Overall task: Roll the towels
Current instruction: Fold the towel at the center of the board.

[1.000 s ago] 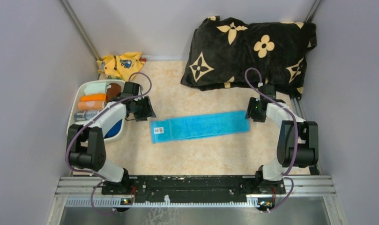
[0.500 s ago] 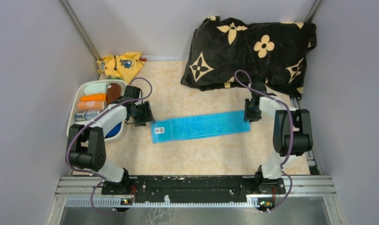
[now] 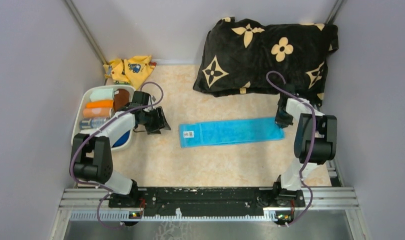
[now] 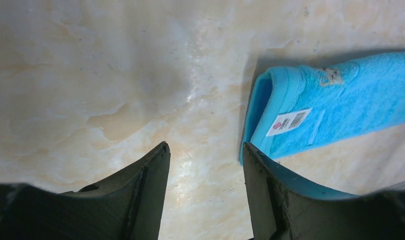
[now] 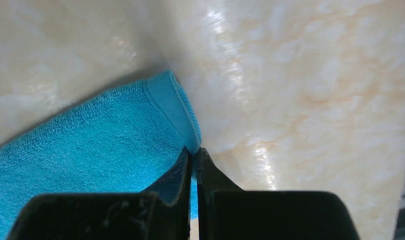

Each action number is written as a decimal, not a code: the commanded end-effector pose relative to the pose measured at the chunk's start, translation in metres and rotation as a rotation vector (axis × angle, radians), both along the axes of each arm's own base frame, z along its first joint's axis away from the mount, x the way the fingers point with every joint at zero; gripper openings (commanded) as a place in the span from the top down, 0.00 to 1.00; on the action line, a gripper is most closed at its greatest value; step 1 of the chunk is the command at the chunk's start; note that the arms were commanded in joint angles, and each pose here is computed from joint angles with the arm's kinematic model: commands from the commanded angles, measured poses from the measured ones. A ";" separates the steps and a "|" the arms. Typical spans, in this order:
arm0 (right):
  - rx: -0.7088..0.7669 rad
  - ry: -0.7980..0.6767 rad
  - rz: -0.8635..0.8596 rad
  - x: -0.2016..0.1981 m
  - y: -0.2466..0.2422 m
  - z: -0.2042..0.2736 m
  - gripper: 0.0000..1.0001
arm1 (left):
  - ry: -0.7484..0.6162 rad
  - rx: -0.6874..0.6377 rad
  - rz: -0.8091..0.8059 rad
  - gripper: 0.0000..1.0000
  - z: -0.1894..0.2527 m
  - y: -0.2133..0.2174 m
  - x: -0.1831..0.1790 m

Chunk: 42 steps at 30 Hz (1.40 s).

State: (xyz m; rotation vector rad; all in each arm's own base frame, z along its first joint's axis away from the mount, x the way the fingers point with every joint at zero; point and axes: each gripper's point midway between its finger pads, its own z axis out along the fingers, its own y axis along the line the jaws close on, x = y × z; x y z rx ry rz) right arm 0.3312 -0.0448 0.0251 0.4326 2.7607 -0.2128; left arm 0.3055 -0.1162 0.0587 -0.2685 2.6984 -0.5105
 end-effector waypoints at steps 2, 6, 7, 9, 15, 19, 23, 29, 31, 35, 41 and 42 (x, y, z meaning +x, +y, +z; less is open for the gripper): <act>-0.131 -0.113 -0.036 0.024 -0.026 0.052 1.00 | -0.011 -0.167 -0.072 0.38 0.011 -0.040 0.000; -0.017 -0.152 0.102 0.024 0.017 0.074 1.00 | 0.026 -0.255 -0.107 0.38 0.005 -0.068 -0.002; 0.022 -0.139 0.144 0.020 0.032 0.076 1.00 | 0.034 -0.276 -0.112 0.38 0.003 -0.074 -0.003; 0.113 -0.135 0.224 0.015 0.068 0.081 1.00 | 0.050 -0.292 -0.115 0.38 -0.003 -0.082 -0.002; 0.313 -0.154 0.434 -0.004 0.185 0.097 1.00 | 0.108 -0.279 -0.109 0.50 -0.026 -0.090 -0.002; 0.418 -0.175 0.530 -0.010 0.255 0.109 1.00 | 0.117 -0.257 -0.101 0.62 -0.033 -0.088 -0.001; 0.488 -0.170 0.581 -0.012 0.313 0.111 1.00 | 0.130 -0.251 -0.107 0.72 -0.039 -0.089 -0.005; 0.578 -0.140 0.593 -0.019 0.377 0.106 1.00 | 0.133 -0.251 -0.106 0.78 -0.042 -0.091 -0.010; 0.589 -0.141 0.573 -0.018 0.390 0.101 1.00 | 0.131 -0.250 -0.103 0.78 -0.042 -0.091 -0.011; 0.610 -0.133 0.559 -0.021 0.409 0.092 1.00 | 0.132 -0.254 -0.101 0.79 -0.043 -0.091 -0.013; 0.638 -0.110 0.593 -0.030 0.432 0.089 1.00 | 0.137 -0.248 -0.097 0.80 -0.045 -0.091 -0.017; 0.638 -0.107 0.592 -0.031 0.434 0.088 1.00 | 0.137 -0.248 -0.097 0.80 -0.045 -0.091 -0.017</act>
